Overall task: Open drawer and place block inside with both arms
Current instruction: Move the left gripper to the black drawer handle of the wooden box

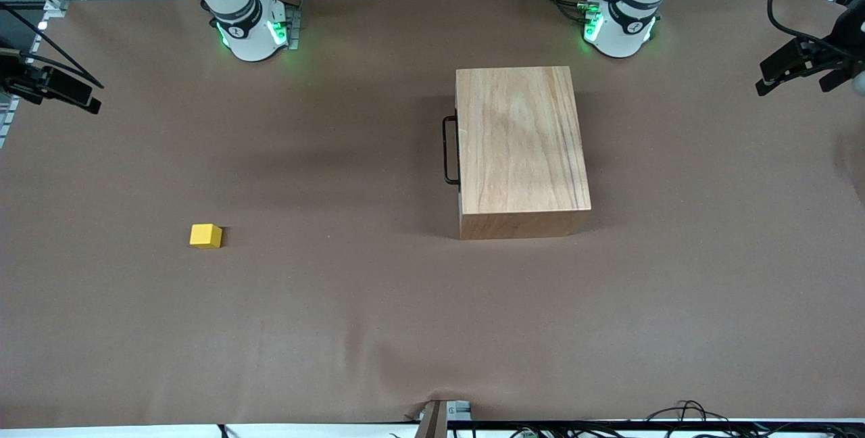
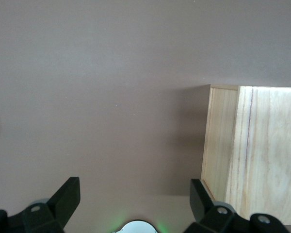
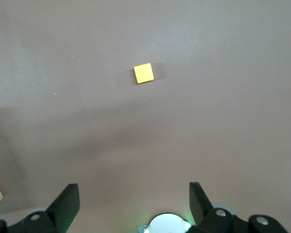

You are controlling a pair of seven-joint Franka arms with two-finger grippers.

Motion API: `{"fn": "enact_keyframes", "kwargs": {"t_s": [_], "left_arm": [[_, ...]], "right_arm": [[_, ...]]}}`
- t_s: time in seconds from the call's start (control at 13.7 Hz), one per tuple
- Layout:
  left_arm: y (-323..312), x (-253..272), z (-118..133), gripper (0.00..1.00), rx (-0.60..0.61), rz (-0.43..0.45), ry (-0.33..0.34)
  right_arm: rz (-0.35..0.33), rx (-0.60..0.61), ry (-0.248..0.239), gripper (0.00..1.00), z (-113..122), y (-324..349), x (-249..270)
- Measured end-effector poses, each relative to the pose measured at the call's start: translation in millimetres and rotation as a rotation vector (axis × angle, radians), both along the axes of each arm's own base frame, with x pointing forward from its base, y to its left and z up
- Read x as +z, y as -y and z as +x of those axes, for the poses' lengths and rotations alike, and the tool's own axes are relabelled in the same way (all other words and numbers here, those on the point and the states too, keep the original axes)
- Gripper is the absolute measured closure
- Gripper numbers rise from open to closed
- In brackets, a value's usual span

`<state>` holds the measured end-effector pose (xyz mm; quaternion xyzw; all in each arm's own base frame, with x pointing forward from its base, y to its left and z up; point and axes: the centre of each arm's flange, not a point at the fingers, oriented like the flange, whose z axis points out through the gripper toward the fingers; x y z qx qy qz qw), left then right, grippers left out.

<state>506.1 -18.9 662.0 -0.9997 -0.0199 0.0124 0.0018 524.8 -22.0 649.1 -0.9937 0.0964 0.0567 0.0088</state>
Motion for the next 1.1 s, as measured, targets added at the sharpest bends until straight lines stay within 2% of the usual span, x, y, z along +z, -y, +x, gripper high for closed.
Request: {"fn": "enact_keyframes", "kwargs": {"t_s": [0.15, 0.51, 0.73, 0.95, 1.1], "left_arm": [[11.8, -1.5, -3.3, 0.0, -0.006, 0.004, -0.025], [30.2, -1.6, -1.5, 0.0, -0.023, 0.007, -0.036], [80.1, -17.3, 4.6, 0.0, -0.096, -0.034, -0.071], [119.2, -19.0, 0.6, 0.0, -0.156, -0.044, -0.08], [163.4, -20.5, -1.4, 0.0, -0.138, -0.042, -0.083]], "right_arm": [[0.0, 0.0, 0.0, 0.0, 0.0, 0.2, 0.0], [0.0, -0.003, 0.0, 0.0, 0.0, 1.7, 0.0], [0.0, -0.002, 0.002, 0.0, 0.3, 1.6, 0.1], [0.002, 0.018, 0.004, 0.0, 0.6, 1.6, 0.0], [0.004, 0.036, 0.005, 0.0, 0.9, 1.8, -0.1]]}}
